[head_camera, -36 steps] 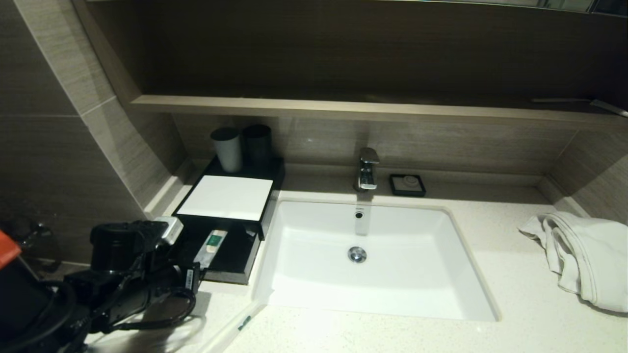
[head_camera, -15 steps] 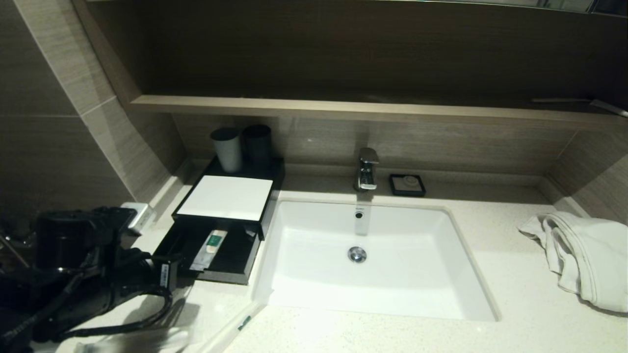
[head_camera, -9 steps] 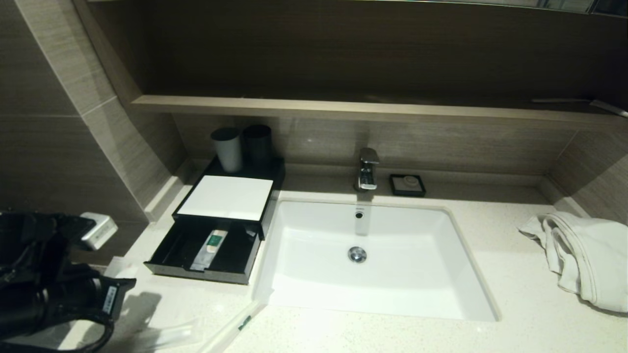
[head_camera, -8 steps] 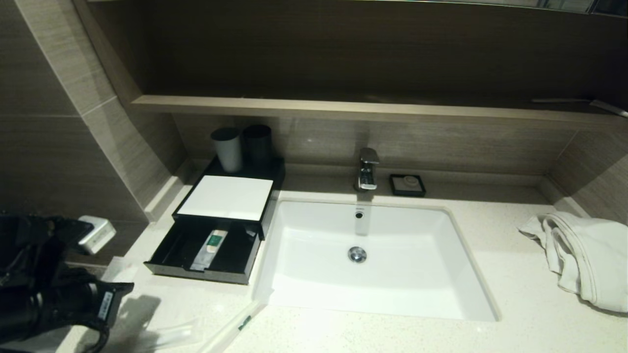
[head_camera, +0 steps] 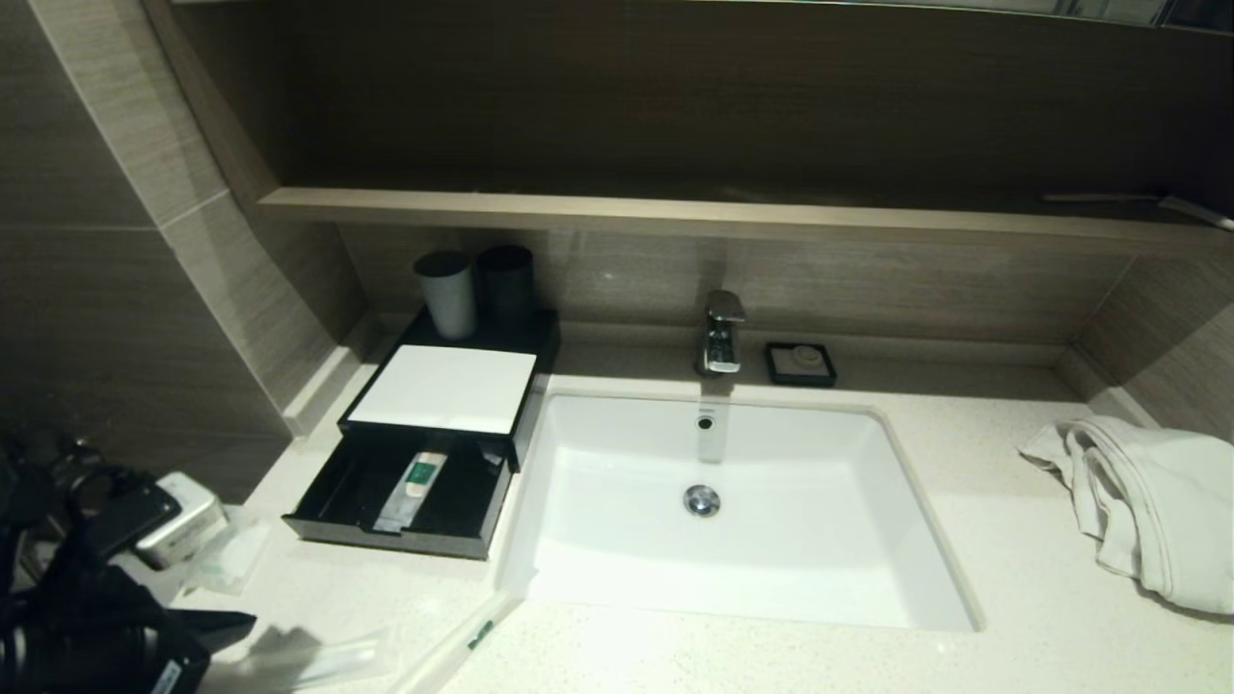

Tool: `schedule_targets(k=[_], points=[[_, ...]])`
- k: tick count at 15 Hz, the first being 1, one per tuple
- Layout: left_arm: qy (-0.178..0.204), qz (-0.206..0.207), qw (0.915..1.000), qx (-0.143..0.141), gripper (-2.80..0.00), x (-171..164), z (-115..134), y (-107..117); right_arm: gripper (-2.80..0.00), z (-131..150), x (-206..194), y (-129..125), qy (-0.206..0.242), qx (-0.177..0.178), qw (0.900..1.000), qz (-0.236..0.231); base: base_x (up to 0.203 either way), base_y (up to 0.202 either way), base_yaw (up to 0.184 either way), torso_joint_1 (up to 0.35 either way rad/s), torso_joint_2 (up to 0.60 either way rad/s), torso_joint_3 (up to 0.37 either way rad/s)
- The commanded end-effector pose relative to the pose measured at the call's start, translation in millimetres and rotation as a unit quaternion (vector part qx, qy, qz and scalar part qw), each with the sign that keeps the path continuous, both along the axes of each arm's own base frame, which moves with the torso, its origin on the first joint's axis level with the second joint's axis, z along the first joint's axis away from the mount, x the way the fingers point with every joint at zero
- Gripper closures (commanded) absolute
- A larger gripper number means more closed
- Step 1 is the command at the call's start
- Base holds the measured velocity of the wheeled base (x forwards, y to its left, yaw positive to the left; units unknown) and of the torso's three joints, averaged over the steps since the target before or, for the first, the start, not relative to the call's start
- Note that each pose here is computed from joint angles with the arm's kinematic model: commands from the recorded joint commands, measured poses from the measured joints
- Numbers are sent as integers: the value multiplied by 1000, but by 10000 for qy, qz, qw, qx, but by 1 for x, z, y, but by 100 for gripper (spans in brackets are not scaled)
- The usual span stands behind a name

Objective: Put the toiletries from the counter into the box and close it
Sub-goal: Pick up the bathroom toiletry

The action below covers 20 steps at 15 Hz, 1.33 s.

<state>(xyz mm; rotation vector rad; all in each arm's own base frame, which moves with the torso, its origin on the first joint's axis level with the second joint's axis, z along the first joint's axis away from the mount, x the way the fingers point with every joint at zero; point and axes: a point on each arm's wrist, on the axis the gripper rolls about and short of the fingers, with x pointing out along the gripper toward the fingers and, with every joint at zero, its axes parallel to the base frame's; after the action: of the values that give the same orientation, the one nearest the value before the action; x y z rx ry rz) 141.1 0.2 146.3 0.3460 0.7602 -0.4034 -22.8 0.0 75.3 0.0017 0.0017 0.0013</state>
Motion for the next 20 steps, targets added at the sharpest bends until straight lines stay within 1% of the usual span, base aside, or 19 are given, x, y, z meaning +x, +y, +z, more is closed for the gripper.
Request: schedule_targets(k=[1,2,3,4,6,7,9,11,15,20], points=[[40,-244,9996,141,0,-8,0,-1,0,0,0,0,-1,-1,10000,-4,0,0,0,0,0,0],[157,-409,9988,223,0,-13,-2,-2,0,0,0,0,-1,-1,10000,1,0,0,0,0,0,0],[212,-541,9981,197,0,-15,-2,-3,0,0,0,0,-1,-1,10000,1,0,0,0,0,0,0],[319,-781,9964,92,0,-18,-4,-4,0,0,0,0,-1,-1,10000,9,0,0,0,0,0,0],[468,-1007,9937,133,0,-22,-8,-6,0,0,0,0,-1,-1,10000,1,0,0,0,0,0,0],[490,-1137,9922,172,0,-25,-9,-8,0,0,0,0,-1,-1,10000,1,0,0,0,0,0,0],[482,-1229,9911,192,0,-29,-10,-9,0,0,0,0,-1,-1,10000,1,0,0,0,0,0,0],[507,-1482,9875,198,0,-33,-13,-15,0,0,0,0,-1,-1,10000,9,0,0,0,0,0,0],[683,-1641,9839,198,0,-34,-18,-18,0,0,0,0,-1,-1,10000,1,0,0,0,0,0,0],[687,-1664,9835,198,0,-32,-17,-19,0,0,0,0,-1,-1,10000,7,0,0,0,0,0,0]])
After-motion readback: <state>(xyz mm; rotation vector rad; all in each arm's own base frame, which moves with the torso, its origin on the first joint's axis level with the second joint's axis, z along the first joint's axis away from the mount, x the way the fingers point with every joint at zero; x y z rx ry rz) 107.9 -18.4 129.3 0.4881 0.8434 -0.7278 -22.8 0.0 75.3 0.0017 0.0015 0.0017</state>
